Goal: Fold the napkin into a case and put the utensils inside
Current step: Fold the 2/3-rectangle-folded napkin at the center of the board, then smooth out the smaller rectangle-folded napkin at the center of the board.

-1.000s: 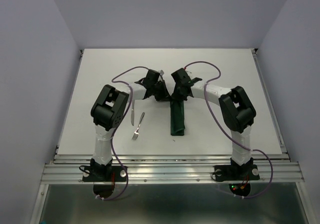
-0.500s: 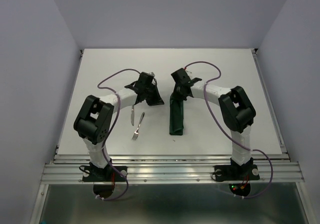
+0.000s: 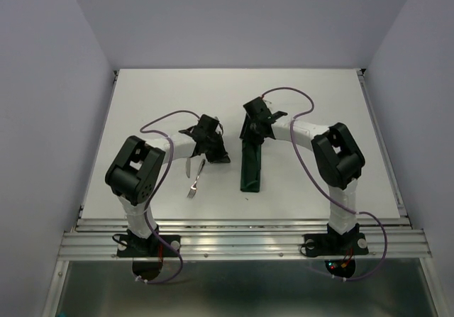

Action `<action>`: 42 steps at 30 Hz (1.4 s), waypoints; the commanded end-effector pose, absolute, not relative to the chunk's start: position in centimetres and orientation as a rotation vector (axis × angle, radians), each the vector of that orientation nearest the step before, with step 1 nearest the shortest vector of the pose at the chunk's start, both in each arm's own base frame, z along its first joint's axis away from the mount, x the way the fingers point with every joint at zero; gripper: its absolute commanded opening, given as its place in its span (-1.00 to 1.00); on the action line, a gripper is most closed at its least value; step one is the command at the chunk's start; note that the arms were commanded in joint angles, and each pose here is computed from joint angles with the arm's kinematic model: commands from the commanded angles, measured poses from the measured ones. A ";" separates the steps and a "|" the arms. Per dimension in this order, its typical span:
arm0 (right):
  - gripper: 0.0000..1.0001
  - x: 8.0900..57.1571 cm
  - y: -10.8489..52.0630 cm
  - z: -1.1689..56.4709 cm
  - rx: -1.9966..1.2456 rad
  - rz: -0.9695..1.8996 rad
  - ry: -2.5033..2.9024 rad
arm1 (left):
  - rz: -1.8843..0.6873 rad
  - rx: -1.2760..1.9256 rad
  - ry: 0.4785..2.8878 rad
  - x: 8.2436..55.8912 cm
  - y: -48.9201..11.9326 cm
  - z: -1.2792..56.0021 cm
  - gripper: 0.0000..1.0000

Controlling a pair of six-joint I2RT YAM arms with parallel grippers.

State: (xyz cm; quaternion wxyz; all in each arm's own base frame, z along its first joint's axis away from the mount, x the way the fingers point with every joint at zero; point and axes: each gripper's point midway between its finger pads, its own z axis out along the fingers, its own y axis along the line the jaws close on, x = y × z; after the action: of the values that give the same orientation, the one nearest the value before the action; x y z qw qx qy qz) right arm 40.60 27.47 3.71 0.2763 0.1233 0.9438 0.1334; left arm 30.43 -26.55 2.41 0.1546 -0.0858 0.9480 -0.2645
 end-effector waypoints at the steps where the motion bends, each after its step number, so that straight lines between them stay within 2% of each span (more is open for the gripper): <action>1: -0.03 39.4 26.9 4.3 0.332 0.354 2.558 | -0.785 -0.206 2.650 30.8 -27.1 4.2 -0.93; 15: 0.04 39.3 27.8 8.9 0.270 0.491 2.475 | -0.757 -0.212 2.649 30.8 -26.7 4.1 -0.93; 26: 0.04 38.4 26.1 9.8 0.299 0.443 2.438 | -0.748 -0.196 2.614 31.5 -26.7 5.7 -0.93; 29: 0.02 37.3 24.6 11.0 0.293 0.415 2.405 | -0.752 -0.176 2.612 31.3 -26.8 6.0 -0.93; 32: -0.02 35.2 23.3 9.5 0.275 0.397 2.440 | -0.757 -0.145 2.622 30.9 -27.0 5.8 -0.93; 37: -0.05 30.4 24.0 8.4 0.197 0.530 2.496 | -0.750 -0.097 2.662 29.4 -27.8 4.6 -0.97; 42: -0.05 26.0 22.8 5.6 0.237 0.500 2.588 | -0.747 -0.066 2.739 26.8 -28.4 2.7 -1.00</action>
State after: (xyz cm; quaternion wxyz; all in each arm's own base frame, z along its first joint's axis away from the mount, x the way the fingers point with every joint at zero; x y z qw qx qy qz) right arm 27.94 22.28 5.68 0.2551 0.0820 0.9497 0.1622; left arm 28.87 -28.04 3.44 0.1714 -0.0398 0.9492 -0.2610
